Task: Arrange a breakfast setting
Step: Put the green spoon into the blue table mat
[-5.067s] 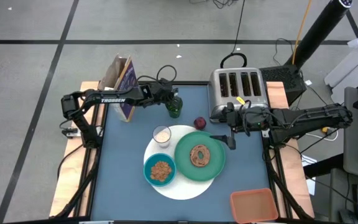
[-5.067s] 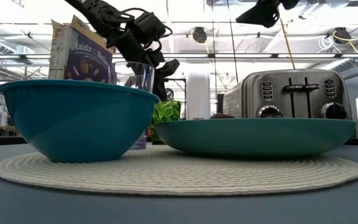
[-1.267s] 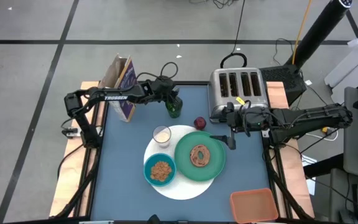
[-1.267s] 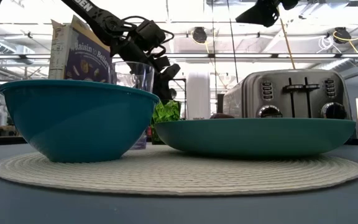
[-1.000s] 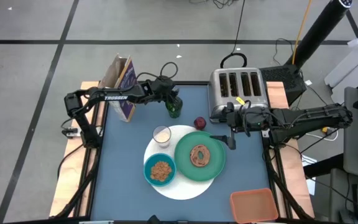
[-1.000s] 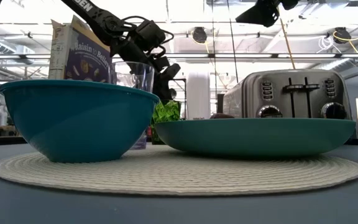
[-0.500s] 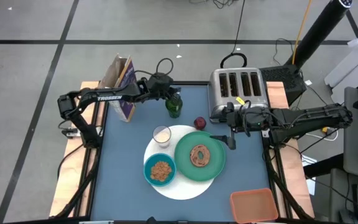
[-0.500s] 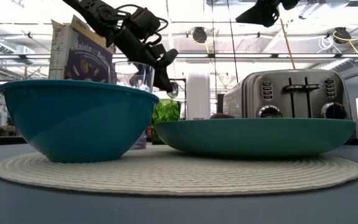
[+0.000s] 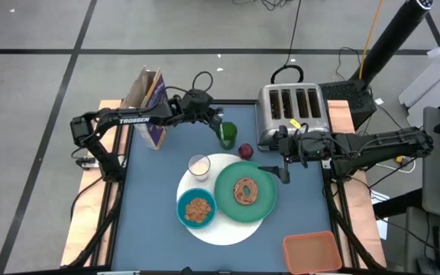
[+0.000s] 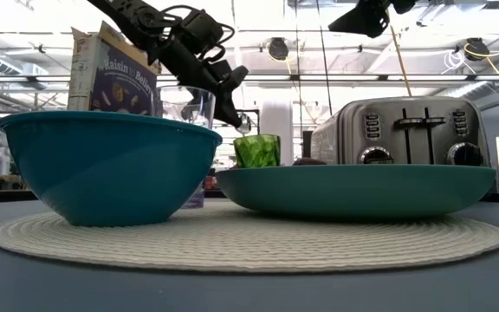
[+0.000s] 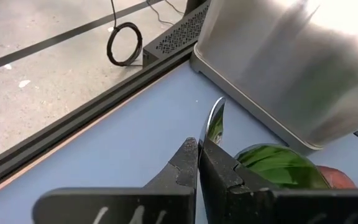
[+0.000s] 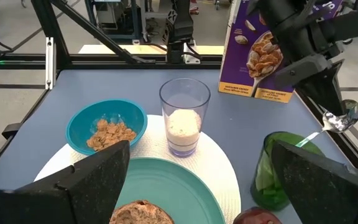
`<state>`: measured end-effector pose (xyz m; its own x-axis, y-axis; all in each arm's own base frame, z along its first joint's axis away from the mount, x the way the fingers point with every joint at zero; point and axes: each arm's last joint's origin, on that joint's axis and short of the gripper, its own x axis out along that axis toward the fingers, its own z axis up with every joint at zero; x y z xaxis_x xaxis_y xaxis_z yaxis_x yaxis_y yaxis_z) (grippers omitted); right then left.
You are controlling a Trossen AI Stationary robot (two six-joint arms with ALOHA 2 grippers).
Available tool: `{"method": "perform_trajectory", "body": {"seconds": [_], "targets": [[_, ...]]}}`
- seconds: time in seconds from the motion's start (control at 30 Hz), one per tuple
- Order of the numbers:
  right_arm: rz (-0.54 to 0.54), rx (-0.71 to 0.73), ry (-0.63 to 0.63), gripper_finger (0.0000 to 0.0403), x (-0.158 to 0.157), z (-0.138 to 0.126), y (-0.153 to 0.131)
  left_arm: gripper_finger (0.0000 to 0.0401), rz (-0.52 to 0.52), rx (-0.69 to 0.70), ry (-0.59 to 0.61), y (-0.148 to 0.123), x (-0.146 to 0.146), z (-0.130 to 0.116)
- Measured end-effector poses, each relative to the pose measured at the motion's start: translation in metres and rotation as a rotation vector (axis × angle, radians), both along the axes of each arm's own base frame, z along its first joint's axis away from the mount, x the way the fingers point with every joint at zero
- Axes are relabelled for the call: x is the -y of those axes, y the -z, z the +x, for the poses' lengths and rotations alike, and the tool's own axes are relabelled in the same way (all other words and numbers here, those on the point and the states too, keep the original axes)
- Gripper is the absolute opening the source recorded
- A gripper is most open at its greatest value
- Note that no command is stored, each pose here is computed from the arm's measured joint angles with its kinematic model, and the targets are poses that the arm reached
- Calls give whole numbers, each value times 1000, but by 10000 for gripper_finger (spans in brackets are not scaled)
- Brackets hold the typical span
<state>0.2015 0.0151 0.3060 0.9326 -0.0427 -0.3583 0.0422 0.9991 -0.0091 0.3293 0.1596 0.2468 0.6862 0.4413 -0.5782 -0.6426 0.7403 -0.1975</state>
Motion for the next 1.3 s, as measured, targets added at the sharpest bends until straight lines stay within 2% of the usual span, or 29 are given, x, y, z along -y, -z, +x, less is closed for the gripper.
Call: {"method": "perform_trajectory", "body": {"seconds": [0.37,0.6,0.73,0.87,0.97,1.13,1.3], "targets": [[0,0,0,380,0,0,0,5,7,16,8,-10,5,-4],[0,0,0,380,0,0,0,4,51,113,27,-42,18,-15],[0,0,0,380,0,0,0,4,61,203,41,-75,31,-35],[0,0,0,380,0,0,0,3,19,289,79,-107,52,-63],[0,0,0,380,0,0,0,3,-36,303,83,-123,71,-90],[0,0,0,380,0,0,0,3,-184,243,102,-133,105,-137],[0,0,0,380,0,0,0,3,-349,98,70,-125,136,-171]]}}
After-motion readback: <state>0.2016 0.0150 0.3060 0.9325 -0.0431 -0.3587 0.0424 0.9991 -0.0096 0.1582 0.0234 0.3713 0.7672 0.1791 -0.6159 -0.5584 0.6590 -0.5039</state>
